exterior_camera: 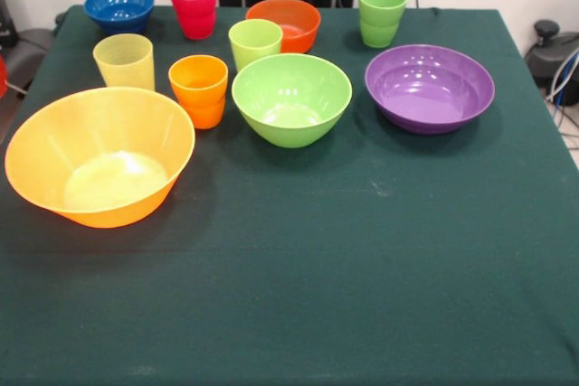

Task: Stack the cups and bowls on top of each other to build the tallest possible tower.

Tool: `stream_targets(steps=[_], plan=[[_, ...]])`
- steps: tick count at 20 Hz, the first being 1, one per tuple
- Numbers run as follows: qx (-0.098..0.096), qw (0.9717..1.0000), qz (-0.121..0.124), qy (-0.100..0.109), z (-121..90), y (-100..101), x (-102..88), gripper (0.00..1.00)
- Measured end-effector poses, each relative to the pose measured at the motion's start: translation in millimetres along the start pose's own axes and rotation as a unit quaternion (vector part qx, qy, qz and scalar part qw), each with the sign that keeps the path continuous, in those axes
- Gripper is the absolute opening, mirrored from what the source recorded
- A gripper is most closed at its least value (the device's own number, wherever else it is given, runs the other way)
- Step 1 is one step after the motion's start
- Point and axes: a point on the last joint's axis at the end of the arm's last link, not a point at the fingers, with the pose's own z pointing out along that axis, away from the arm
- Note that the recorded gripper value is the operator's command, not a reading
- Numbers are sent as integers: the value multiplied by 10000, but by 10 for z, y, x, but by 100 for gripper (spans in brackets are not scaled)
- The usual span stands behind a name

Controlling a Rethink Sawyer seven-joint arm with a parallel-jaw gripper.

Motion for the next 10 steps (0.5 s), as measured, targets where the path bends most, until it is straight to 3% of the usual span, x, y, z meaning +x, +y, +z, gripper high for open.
stream_targets(steps=[10], plan=[[-13,10000,-1,15,6,5,19,0]])
